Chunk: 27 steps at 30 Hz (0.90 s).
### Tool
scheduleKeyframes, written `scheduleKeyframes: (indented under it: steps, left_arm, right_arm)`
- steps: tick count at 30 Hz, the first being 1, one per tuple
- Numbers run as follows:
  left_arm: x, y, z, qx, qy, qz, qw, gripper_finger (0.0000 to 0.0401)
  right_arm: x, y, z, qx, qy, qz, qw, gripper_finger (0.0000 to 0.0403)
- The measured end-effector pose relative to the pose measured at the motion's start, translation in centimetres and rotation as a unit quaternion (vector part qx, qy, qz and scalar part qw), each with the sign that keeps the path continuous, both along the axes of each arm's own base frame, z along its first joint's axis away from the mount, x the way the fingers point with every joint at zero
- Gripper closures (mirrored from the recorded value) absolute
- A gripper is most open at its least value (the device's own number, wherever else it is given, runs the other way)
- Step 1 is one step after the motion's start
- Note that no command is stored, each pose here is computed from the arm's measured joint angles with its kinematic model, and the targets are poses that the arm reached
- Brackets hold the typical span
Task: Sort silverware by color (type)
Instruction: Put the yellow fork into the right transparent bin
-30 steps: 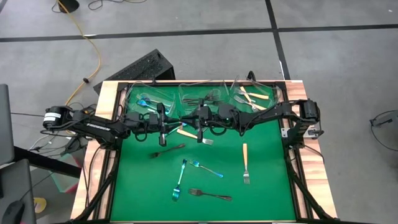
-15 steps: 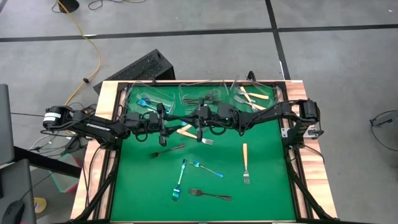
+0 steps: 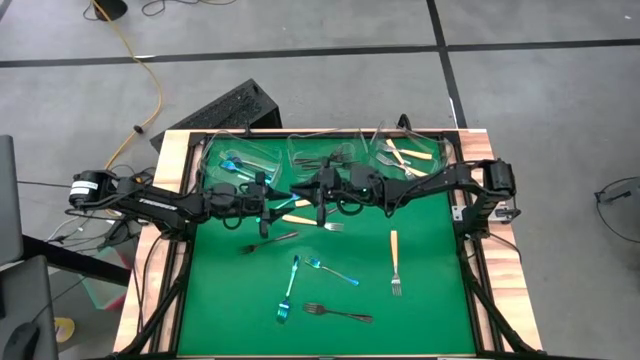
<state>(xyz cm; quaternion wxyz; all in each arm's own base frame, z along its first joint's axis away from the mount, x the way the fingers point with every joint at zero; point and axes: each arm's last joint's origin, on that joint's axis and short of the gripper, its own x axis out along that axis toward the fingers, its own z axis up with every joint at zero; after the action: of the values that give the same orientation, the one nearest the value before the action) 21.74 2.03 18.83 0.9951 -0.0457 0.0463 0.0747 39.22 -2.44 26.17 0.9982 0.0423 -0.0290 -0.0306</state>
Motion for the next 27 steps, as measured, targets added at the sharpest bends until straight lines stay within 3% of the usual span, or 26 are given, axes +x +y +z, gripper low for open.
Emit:
scheduleKeyframes:
  steps: [14, 27]
  left_arm:
    - [0.0, 0.0, 0.0, -0.002, 0.001, 0.000, 1.000, 0.0229]
    - [0.4, 0.0, 0.8, -0.004, -0.014, -0.011, 1.000, 0.0229]
  right_arm:
    - [0.0, 0.7, 0.2, 0.001, -0.001, 0.009, 1.000, 0.0332]
    - [-5.0, 0.9, 5.7, -0.029, 0.058, 0.010, 0.998, 0.0331]
